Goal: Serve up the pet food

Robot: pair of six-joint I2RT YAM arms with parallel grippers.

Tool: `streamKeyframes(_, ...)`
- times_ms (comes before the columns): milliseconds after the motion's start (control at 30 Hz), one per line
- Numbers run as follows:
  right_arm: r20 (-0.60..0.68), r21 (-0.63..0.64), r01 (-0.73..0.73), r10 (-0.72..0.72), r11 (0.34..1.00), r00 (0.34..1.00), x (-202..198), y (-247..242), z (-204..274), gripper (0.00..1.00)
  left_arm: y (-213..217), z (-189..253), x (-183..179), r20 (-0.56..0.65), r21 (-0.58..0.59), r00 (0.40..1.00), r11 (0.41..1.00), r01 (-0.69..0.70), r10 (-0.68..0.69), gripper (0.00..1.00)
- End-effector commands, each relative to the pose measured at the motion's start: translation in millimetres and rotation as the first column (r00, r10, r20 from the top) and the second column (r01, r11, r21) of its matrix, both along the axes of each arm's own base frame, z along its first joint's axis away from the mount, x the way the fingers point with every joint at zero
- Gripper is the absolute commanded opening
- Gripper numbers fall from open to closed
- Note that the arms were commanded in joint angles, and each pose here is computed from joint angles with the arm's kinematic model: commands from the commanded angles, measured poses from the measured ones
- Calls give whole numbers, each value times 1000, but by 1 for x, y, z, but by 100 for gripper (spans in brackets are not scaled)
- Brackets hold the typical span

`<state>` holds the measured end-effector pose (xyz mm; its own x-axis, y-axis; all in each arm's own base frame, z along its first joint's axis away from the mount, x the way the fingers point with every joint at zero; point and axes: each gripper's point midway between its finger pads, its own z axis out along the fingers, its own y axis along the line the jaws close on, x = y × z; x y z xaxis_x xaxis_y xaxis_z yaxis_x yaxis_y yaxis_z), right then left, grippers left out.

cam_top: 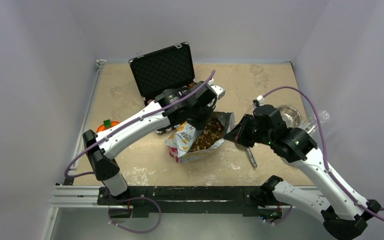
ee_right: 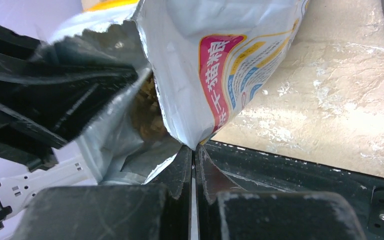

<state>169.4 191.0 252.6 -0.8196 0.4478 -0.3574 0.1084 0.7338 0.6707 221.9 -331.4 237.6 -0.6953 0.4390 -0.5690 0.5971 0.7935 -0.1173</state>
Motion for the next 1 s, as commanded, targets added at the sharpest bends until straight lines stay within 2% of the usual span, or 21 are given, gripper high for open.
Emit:
streamKeyframes(0, 84, 4, 3, -4, 1000, 996, 5, -4, 12, 0, 26, 65, 20, 215, -19, 977, 1000, -13, 17, 7)
streamKeyframes(33, 81, -22, -5, 7, 1000, 997, 5, -6, 7, 0, 29, 81, 22, 246, -42, 969, 999, -17, 27, 0)
streamKeyframes(133, 40, -91, -68, 72, 994, 997, 2, -4, -11, 0, 49, 124, 28, 343, -75, 935, 995, -72, 93, 0)
streamKeyframes(300, 21, -152, -170, 175, 974, 984, 0, 10, -17, 0, 91, 159, 26, 431, -135, 874, 974, -184, 225, 0)
streamKeyframes(400, 53, -153, -252, 262, 956, 964, 0, 35, -2, 0, 111, 161, 13, 408, -165, 871, 960, -225, 274, 0)
streamKeyframes(600, 115, -145, -427, 443, 893, 889, 0, 107, 42, 0, 178, 151, -8, 370, -118, 837, 914, -389, 404, 0)
streamKeyframes(700, 158, -104, -508, 518, 855, 840, 5, 151, 69, 0, 212, 149, -16, 362, -99, 798, 871, -481, 482, 0)
streamKeyframes(833, 197, -35, -591, 586, 806, 786, 10, 193, 96, 0, 254, 155, -24, 399, -83, 712, 796, -599, 578, 0)
streamKeyframes(967, 188, -18, -626, 617, 780, 764, 14, 206, 97, 0, 263, 153, -24, 397, -94, 678, 762, -640, 618, 0)
